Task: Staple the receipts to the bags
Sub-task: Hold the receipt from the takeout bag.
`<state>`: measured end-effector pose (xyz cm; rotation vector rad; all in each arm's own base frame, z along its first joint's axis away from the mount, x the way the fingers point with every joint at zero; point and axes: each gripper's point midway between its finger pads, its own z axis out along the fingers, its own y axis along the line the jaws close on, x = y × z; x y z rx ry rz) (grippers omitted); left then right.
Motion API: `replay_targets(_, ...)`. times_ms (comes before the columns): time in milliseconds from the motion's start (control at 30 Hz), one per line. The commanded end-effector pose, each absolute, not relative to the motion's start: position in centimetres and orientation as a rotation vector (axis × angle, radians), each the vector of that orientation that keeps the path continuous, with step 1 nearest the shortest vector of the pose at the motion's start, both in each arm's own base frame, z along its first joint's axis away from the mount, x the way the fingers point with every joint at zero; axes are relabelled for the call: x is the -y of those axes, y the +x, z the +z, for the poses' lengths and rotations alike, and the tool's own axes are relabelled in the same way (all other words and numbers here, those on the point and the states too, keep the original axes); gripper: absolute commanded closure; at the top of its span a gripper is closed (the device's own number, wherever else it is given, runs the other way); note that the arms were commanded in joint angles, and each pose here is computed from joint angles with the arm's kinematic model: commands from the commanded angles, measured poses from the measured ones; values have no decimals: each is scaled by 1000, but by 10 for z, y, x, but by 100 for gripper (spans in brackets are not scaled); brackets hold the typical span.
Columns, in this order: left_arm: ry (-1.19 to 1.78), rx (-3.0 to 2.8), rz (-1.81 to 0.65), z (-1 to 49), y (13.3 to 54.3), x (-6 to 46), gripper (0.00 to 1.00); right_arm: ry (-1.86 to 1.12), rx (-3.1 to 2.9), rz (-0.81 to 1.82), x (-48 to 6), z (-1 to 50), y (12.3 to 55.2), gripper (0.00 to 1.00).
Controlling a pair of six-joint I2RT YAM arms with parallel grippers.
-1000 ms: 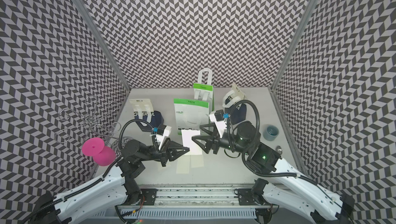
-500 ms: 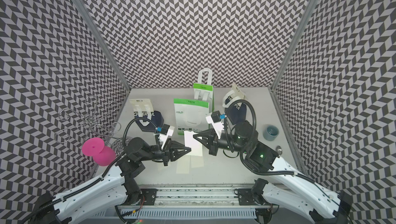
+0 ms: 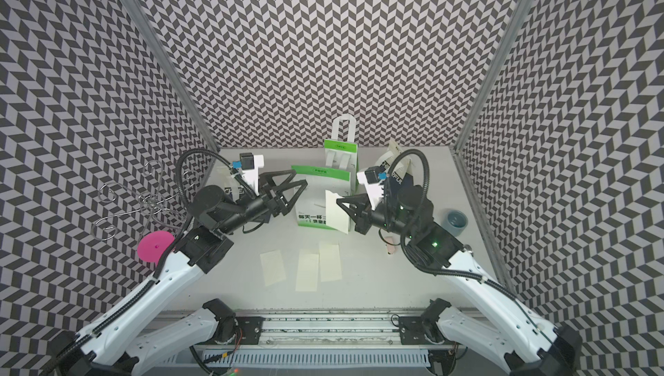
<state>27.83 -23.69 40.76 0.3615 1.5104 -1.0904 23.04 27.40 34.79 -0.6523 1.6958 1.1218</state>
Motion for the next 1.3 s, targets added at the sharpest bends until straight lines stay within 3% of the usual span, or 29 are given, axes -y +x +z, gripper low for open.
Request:
replay_targets(0,343,-1556,-960,401,320,232,13,-701,-1612,1130,-286,361,237,100)
replay_targets(267,381,-1661,-917,379,393,238,12,-649,-1687,1013,-283,347,277,100)
replay_targets(567,380,-1801,-917,338,434,236,14,-585,-1716,985,-254,340,294,100)
replay_targets(900,451,-1954,-983,297,424,244,19,-636,-1759,1050,-267,319,307,100)
replay_targets(1267,521,-1899,-1080,307,386,246,22,-703,-1736,1093,-293,317,321,100)
